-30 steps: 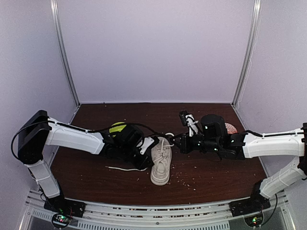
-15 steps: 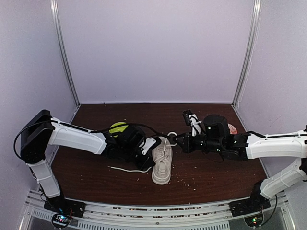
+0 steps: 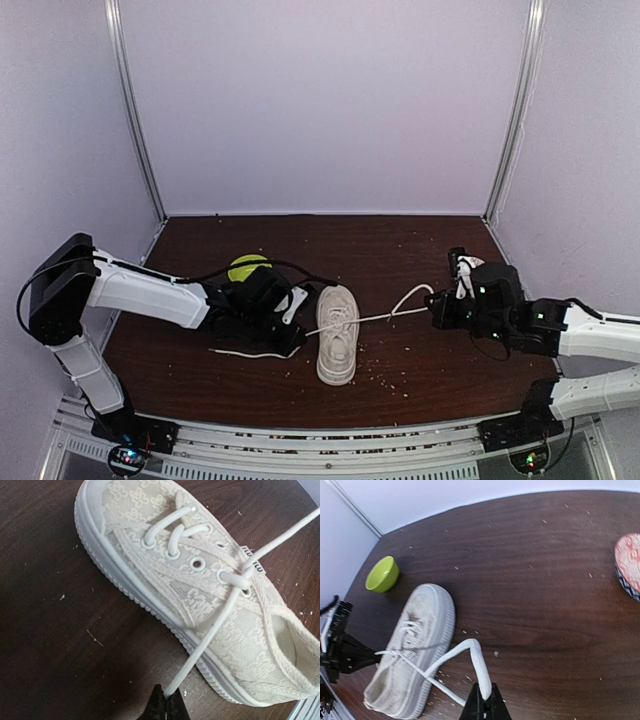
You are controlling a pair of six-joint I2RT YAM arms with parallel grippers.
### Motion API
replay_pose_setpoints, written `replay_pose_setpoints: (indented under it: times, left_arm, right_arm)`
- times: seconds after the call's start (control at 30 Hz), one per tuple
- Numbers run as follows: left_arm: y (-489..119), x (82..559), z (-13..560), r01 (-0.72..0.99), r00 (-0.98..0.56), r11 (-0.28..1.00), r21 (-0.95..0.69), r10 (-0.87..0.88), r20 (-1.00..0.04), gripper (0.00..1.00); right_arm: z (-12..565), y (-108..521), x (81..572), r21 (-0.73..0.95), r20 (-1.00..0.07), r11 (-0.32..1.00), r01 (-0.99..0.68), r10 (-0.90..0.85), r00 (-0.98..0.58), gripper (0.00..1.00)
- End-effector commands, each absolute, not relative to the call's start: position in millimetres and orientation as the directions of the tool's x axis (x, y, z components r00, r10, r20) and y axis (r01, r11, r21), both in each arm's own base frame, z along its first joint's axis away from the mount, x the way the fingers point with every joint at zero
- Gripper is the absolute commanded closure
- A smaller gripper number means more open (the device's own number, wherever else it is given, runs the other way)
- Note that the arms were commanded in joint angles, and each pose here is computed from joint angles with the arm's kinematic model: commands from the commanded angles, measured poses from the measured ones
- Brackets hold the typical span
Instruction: Tie the shoes
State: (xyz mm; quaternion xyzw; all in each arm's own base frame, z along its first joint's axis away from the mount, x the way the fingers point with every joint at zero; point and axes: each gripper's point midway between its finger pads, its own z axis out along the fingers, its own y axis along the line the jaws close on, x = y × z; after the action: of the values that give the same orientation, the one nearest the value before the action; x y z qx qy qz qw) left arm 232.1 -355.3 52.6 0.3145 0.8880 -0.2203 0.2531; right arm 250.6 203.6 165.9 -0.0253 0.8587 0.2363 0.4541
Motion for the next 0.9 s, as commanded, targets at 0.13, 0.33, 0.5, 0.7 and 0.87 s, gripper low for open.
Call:
replay_pose_setpoints:
  times: [0.13,0.33,0.5,0.7,0.87]
  left_arm:
    - [-343.1,236.4,39.5,0.586,-0.733,0.774,-0.239,0.380,-0.565,1.00]
    - [-357.8,243.9,69.8,0.603,-0.704,0.749,-0.274,0.339,-0.624,1.00]
    - [-390.9,255.1,123.8,0.655,-0.650,0.676,-0.337,0.277,-0.708,1.00]
    - [-412.1,253.0,135.4,0.691,-0.642,0.608,-0.390,0.269,-0.718,1.00]
    - [-410.9,247.0,126.6,0.687,-0.657,0.596,-0.416,0.266,-0.705,1.00]
  right_arm:
    - [96.6,148.2,236.8,0.352,-0.719,0.936,-0.019,0.258,-0.645,1.00]
    - [110.4,145.3,236.7,0.354,-0.745,0.934,-0.046,0.252,-0.618,1.00]
    - [148.2,160.7,239.8,0.364,-0.790,0.917,-0.165,0.210,-0.576,1.00]
    - [168.1,189.3,254.3,0.371,-0.798,0.898,-0.239,0.177,-0.576,1.00]
    - [194.0,250.9,289.9,0.415,-0.791,0.849,-0.328,0.158,-0.591,1.00]
